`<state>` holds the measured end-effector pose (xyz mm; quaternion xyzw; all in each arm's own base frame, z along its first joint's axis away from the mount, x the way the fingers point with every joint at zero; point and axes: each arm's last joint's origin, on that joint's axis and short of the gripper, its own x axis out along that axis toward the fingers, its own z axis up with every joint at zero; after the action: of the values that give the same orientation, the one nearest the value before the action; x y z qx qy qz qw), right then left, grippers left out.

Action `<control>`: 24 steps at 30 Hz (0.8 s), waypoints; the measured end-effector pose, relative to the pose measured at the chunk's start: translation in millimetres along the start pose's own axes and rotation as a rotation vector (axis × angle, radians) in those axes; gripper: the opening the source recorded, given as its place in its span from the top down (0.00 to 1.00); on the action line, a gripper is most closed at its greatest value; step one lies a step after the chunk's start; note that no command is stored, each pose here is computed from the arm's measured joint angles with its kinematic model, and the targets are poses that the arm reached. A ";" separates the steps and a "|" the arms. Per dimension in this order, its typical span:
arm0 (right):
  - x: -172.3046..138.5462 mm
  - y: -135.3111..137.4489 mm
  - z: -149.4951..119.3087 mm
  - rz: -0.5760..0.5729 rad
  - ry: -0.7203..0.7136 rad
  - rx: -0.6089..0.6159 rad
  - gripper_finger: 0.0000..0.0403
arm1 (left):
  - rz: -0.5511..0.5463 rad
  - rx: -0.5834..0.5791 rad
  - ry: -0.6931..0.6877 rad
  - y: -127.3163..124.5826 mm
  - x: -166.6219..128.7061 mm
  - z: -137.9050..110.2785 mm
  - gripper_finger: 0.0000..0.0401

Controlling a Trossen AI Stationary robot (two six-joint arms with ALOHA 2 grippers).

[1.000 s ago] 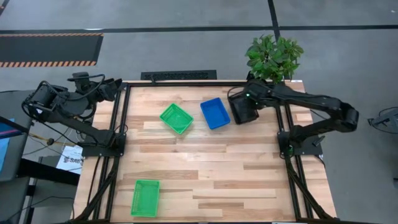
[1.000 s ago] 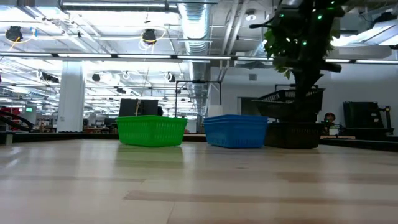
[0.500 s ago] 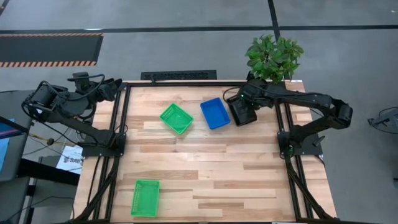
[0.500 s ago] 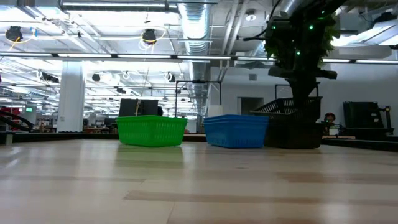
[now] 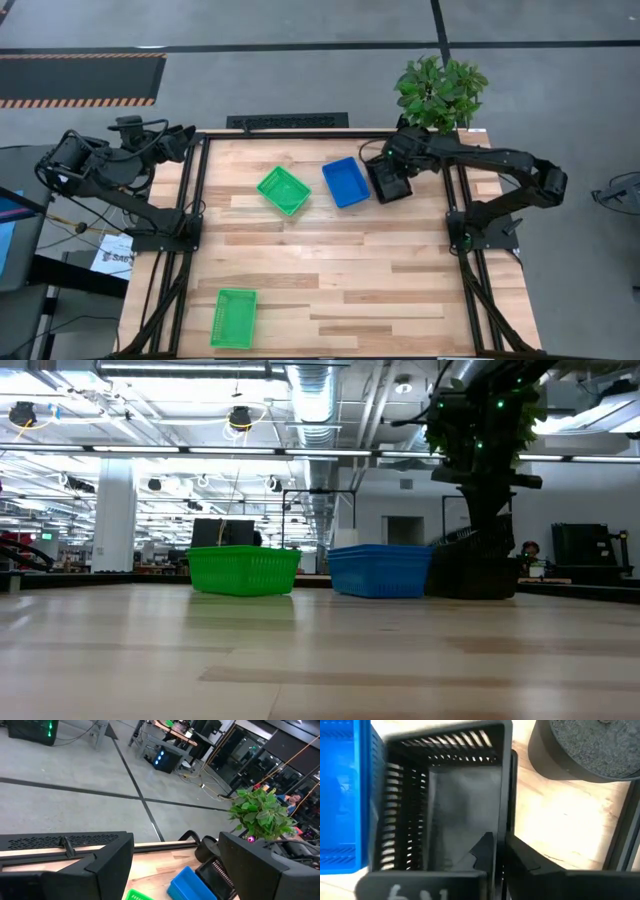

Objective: Stack baskets by color
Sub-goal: Stack the bottom black bin on top of the top black bins

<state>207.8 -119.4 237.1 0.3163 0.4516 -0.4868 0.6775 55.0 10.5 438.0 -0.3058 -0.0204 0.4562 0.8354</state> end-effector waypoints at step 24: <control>-36.9 -12.2 -6.9 0.099 -0.104 0.043 0.63 | -0.008 0.006 0.020 -0.2 0.0 -0.6 0.31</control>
<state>189.8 -103.5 268.5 0.3272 0.3891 -0.4780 0.7163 55.4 10.1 437.6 -0.3079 -0.0120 0.4497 0.8384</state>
